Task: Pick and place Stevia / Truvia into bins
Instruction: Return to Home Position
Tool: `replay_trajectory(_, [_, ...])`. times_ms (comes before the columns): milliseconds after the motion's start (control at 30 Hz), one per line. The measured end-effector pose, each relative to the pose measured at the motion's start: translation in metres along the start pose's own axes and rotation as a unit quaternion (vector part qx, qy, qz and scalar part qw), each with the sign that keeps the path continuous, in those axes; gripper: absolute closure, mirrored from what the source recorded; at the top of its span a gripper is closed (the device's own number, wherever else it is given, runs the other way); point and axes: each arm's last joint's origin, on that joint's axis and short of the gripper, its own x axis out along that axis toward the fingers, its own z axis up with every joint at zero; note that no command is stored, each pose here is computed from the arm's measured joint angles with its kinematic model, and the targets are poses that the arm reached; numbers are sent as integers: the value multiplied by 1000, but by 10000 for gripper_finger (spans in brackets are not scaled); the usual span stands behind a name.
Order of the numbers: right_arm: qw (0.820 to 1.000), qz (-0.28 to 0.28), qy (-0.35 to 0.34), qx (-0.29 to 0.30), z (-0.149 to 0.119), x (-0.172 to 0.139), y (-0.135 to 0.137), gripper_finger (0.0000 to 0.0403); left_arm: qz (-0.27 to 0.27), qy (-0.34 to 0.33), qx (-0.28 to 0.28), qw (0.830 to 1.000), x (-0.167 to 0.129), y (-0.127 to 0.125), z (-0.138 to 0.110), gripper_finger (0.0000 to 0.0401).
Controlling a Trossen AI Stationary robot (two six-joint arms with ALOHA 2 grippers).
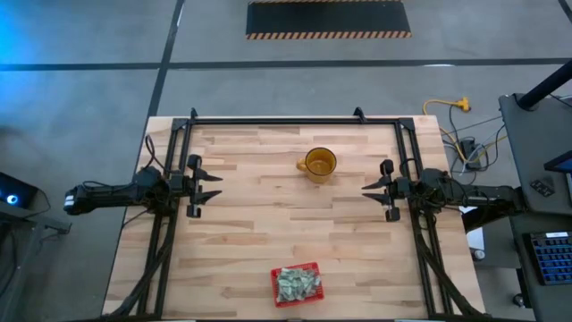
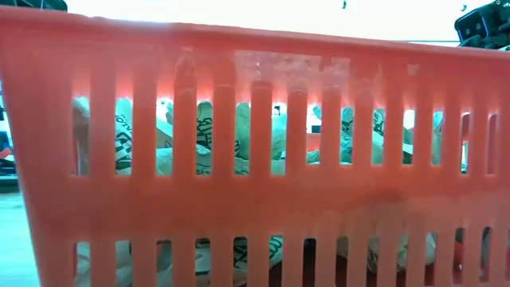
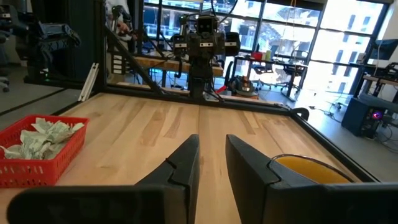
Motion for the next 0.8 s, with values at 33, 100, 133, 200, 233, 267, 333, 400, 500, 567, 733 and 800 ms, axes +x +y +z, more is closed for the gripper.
replay_trajectory(33, [1000,0,0,0,0,0,0,334,0,0,0,1000,0,0,0,253])
replay_trajectory(100, [1000,0,0,0,0,0,0,332,0,0,0,1000,0,0,0,253])
replay_trajectory(133, [1000,0,0,0,0,0,0,330,0,0,0,1000,0,0,0,253])
replay_trajectory(200, [1000,0,0,0,0,0,0,328,0,0,0,1000,0,0,0,253])
replay_trajectory(233, [1000,0,0,0,0,0,0,326,0,1,0,1000,0,0,0,253])
replay_trajectory(267, [1000,0,0,0,0,0,0,325,0,2,0,1000,0,0,0,253])
replay_trajectory(333, [1000,0,0,0,0,0,0,323,0,2,0,1000,0,0,0,253])
replay_trajectory(400, [1000,0,0,0,0,0,0,321,0,1,0,1000,0,0,0,253])
replay_trajectory(500, [1000,0,0,0,0,0,0,318,0,1,0,1000,0,0,0,253])
replay_trajectory(567, [1000,0,0,0,0,0,0,318,0,1,0,1000,0,0,0,253])
replay_trajectory(733, [1000,0,0,0,0,0,0,327,0,1,0,1000,0,0,0,253])
replay_trajectory(800, [1000,0,0,0,0,0,0,330,0,0,0,1000,0,0,0,253])
